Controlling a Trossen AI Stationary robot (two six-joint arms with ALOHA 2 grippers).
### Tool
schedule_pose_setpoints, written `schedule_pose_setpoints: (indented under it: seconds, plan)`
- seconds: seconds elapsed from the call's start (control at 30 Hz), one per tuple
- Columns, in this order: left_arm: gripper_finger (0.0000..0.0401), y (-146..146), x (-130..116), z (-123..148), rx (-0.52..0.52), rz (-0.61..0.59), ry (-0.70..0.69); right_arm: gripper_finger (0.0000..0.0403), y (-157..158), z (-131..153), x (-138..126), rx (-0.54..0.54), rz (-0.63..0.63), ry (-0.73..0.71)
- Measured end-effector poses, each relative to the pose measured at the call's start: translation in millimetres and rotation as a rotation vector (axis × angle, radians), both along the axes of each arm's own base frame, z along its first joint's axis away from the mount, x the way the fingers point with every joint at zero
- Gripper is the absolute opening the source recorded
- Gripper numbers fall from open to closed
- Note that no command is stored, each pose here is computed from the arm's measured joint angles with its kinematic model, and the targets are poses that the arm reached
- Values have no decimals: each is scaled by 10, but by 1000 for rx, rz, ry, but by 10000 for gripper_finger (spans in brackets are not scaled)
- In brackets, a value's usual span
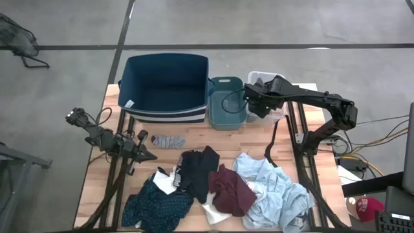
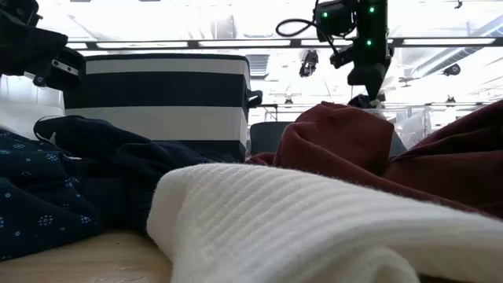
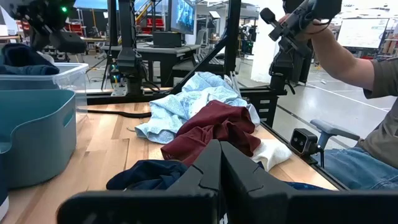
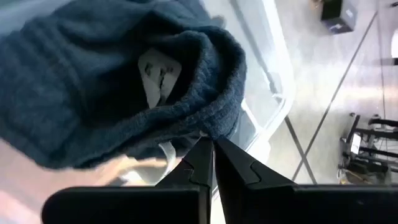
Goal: Pick & Place Cloths
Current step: Put the blue boxer into the transparent bin, then put the red boxer into the transparent bin
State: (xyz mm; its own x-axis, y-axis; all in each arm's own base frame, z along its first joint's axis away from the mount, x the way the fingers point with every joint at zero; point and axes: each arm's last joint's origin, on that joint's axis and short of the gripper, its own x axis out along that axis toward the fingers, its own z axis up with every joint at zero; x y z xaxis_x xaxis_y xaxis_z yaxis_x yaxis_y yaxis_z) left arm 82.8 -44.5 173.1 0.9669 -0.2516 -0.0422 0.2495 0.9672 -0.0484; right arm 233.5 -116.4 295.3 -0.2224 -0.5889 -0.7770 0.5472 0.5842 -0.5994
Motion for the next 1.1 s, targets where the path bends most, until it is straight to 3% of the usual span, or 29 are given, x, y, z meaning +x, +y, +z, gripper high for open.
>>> schedule_pose_setpoints:
  seconds: [0.23, 0.63, 1.1]
  plan:
    - [3, 0, 0, 0, 0, 0, 0, 8, -41, -47, -60, 25, -68, 60]
    - [3, 0, 0, 0, 0, 0, 0, 13, -17, 50, -139, 8, -77, 20]
    - [3, 0, 0, 0, 0, 0, 0, 124, 21, 110, -150, -5, -70, -34]
